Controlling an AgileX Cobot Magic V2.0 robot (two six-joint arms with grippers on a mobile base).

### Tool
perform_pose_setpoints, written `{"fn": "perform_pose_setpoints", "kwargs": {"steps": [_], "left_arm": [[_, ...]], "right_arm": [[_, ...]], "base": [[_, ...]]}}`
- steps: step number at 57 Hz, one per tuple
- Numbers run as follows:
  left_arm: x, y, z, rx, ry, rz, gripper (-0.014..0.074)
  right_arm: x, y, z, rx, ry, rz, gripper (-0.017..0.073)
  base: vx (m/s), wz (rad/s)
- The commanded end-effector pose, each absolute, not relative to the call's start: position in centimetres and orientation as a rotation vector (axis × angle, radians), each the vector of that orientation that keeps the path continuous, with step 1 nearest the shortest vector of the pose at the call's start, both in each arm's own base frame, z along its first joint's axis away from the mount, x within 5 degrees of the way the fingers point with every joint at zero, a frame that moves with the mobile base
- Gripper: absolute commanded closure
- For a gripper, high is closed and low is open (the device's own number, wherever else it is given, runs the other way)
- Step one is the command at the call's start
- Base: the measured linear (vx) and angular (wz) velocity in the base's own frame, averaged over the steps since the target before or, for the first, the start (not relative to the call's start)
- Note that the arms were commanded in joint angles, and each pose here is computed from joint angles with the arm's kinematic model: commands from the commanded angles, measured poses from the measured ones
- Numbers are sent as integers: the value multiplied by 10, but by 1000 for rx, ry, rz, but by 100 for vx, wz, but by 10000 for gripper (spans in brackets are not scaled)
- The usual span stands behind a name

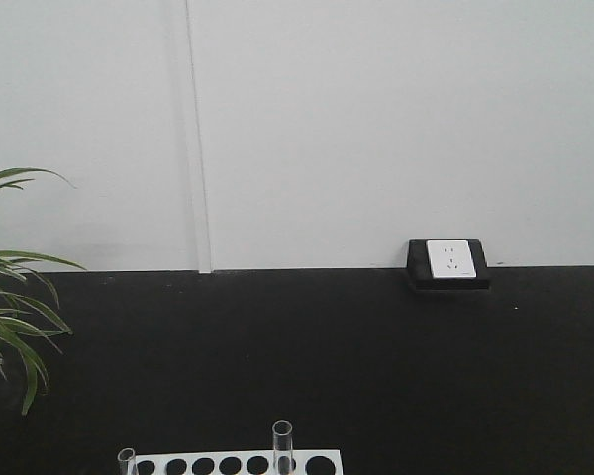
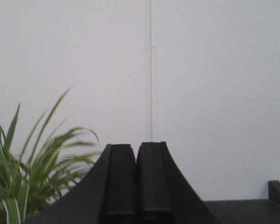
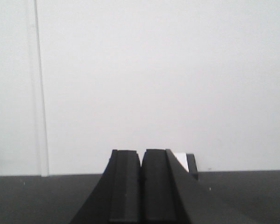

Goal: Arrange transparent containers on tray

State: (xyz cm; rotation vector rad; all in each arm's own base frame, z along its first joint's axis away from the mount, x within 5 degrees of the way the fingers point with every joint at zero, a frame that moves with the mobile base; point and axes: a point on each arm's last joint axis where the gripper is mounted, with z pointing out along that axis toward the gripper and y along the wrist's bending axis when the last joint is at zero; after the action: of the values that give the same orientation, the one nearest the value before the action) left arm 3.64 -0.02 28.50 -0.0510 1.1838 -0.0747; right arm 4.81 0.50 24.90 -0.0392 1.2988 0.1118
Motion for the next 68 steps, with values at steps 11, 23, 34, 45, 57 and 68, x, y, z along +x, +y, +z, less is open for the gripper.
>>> {"fn": "perform_pose_setpoints", "kwargs": {"steps": [11,23,34,45,57,68], "left_arm": [[40,2,384,-11,1270,32,600],[87,2,391,-7,1397,29,600],[123,2,376,-6,1532,30,583],[149,2,361,-6,1647,31,477],[167,3,349,-3,1722,32,226],[183,2,338,-11,1778,21,104]], "right_arm": [[50,1,350,-93,1381,-34,571],[92,5,352,-101,1524,-25,570],[122,8,341,-115,1623,-21,565],[139,10,334,-124,1659,-15,528],[146,10,329,-126,1696,-16,395],[146,10,329,-122,1696,-12,225]], "base": [[0,0],[0,0],[0,0],[0,0],[0,0],[0,0]]}}
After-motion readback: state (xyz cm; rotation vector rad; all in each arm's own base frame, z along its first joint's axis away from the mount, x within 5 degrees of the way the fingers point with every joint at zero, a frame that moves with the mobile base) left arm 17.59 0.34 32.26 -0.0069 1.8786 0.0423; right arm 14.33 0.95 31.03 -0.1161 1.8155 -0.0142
